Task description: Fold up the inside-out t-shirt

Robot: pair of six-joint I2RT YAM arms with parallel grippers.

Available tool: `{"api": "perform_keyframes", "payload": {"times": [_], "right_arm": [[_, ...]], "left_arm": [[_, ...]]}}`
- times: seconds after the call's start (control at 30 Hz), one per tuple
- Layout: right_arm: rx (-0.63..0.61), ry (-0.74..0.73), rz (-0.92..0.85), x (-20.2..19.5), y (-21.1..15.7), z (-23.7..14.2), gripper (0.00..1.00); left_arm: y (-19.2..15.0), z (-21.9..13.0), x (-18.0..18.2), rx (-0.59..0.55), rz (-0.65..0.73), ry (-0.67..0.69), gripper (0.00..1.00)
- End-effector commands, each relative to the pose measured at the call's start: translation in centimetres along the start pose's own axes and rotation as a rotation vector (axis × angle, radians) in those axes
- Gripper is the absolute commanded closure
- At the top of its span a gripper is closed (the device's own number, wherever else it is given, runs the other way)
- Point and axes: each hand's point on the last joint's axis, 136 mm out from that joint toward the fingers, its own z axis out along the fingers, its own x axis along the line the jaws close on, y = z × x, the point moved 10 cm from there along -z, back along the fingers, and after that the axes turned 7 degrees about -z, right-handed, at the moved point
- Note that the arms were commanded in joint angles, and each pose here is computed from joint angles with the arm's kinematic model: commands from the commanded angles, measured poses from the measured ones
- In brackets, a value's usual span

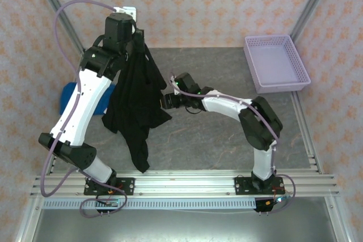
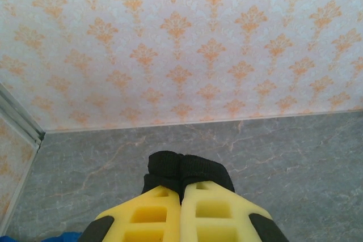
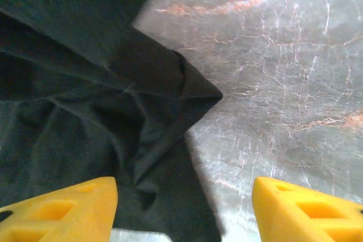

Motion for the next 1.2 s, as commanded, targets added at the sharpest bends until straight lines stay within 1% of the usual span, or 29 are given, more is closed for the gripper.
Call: {"api": "perform_keyframes", "payload": {"times": [0.0, 0.07, 0.37, 0.5, 0.57, 0.6, 0.77, 0.8, 0.87, 0.9, 0.93, 0.97, 1.07, 1.13, 1.17], "right_arm": [[-0.151, 0.082, 0.044, 0.3, 1.8, 1.3, 0.34], [-0.159, 0.109, 0.041, 0.3, 1.6, 2.2, 0.34], [-0.160, 0.028, 0.090, -1.3, 0.9, 6.1, 0.35], [-0.153, 0.054, 0.123, -1.5, 0.8, 7.6, 0.38], [-0.153, 0.066, 0.135, -1.5, 0.8, 8.3, 0.41], [-0.150, 0.077, 0.141, -1.4, 0.7, 8.7, 0.45], [-0.170, 0.116, 0.151, -0.7, 1.6, 9.2, 0.69], [-0.180, 0.109, 0.144, -0.6, 1.9, 9.0, 0.77], [-0.199, 0.074, 0.117, -0.5, 2.5, 7.9, 0.88], [-0.213, 0.048, 0.092, -0.5, 2.9, 6.6, 0.96], [-0.231, 0.025, 0.070, -0.6, 3.3, 5.1, 1.00], [-0.248, 0.010, 0.056, -0.6, 3.6, 3.7, 1.00], [-0.319, -0.096, -0.013, -1.2, 4.6, -4.0, 1.00], [-0.396, -0.182, -0.089, -0.5, 5.2, -11.2, 1.00], [-0.425, -0.220, -0.123, -0.2, 5.3, -14.2, 1.00]], "left_arm": [[0.2, 0.2, 0.2, -0.025, -0.015, 0.018, 1.00], [0.3, 0.0, 0.3, -0.030, -0.016, 0.021, 1.00], [0.6, -0.4, 0.5, -0.041, -0.023, 0.017, 1.00], [0.8, -0.5, 0.7, -0.050, -0.028, 0.019, 1.00], [0.9, -0.6, 0.8, -0.051, -0.032, 0.019, 1.00], [0.9, -0.6, 0.9, -0.053, -0.035, 0.020, 1.00], [1.0, -0.7, 1.3, -0.058, -0.046, 0.024, 1.00], [1.0, -0.7, 1.3, -0.058, -0.048, 0.025, 1.00], [1.1, -0.6, 1.5, -0.058, -0.055, 0.028, 1.00], [1.1, -0.7, 1.7, -0.057, -0.059, 0.033, 1.00], [1.1, -0.8, 1.8, -0.055, -0.058, 0.036, 1.00], [1.1, -0.9, 2.0, -0.058, -0.059, 0.043, 1.00], [1.4, -2.4, 2.8, -0.084, -0.073, 0.066, 1.00], [1.6, -4.5, 3.4, -0.119, -0.105, 0.049, 1.00], [1.7, -5.6, 3.7, -0.138, -0.124, 0.022, 1.00]]}}
